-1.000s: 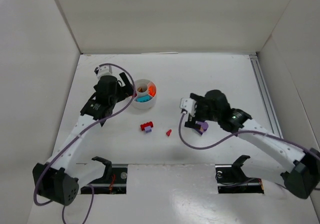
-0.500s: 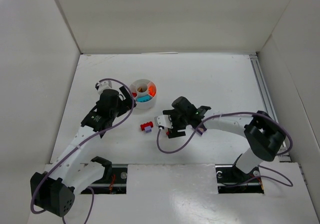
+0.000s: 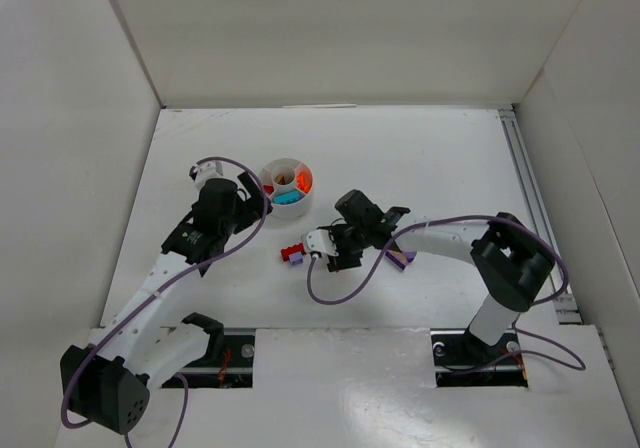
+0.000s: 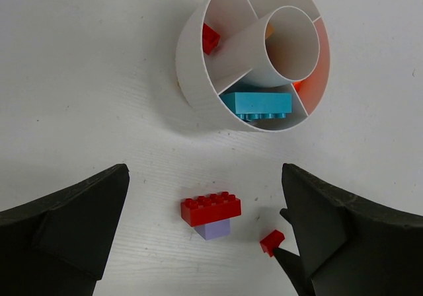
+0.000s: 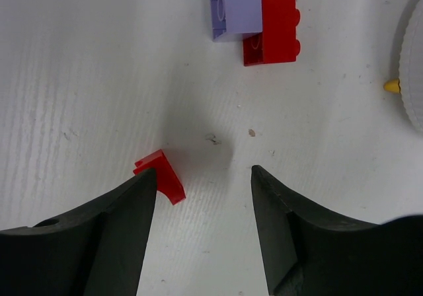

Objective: Sort the legos into containers by color

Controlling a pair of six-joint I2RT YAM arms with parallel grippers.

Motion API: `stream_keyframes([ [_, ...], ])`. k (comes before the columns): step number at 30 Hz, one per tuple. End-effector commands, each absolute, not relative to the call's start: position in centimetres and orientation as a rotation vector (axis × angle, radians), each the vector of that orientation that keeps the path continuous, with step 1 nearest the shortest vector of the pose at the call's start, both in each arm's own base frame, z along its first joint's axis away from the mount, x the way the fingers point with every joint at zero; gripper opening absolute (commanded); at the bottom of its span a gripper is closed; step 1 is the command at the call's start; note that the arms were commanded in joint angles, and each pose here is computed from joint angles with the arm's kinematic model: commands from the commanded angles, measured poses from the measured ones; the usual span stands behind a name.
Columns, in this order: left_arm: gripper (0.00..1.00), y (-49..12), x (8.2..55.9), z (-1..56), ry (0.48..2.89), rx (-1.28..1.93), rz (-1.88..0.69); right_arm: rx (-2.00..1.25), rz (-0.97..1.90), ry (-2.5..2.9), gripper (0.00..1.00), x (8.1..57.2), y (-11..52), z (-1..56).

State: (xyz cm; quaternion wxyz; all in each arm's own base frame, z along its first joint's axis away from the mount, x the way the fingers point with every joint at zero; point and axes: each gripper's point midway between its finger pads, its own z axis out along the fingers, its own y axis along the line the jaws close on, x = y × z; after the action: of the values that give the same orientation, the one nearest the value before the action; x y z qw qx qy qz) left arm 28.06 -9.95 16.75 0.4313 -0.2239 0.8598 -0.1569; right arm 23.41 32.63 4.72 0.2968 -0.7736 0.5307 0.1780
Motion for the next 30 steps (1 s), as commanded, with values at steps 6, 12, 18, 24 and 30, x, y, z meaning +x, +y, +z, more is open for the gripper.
stream_keyframes([
  [6, 1.00, -9.9, 27.8, 16.9, 2.128, -0.564, -0.399, -2.087, 0.586, 1.406, 0.62, 20.9, 32.4, 5.9],
  [12, 1.00, -9.9, 27.8, 16.9, 2.128, -0.564, -0.399, -2.107, 0.596, 1.478, 0.56, 21.0, 32.3, 4.0],
  [18, 1.00, -10.1, 28.0, 17.1, 2.122, -0.559, -0.415, -2.116, 0.600, 1.490, 0.47, 21.2, 32.5, 3.1],
  [24, 1.00, -10.1, 27.8, 16.7, 2.129, -0.571, -0.415, -2.116, 0.600, 1.490, 0.30, 21.4, 32.7, 2.6],
  [30, 1.00, -9.8, 27.5, 16.8, 2.114, -0.611, -0.423, -2.047, 0.595, 1.429, 0.18, 21.9, 33.7, 5.4],
])
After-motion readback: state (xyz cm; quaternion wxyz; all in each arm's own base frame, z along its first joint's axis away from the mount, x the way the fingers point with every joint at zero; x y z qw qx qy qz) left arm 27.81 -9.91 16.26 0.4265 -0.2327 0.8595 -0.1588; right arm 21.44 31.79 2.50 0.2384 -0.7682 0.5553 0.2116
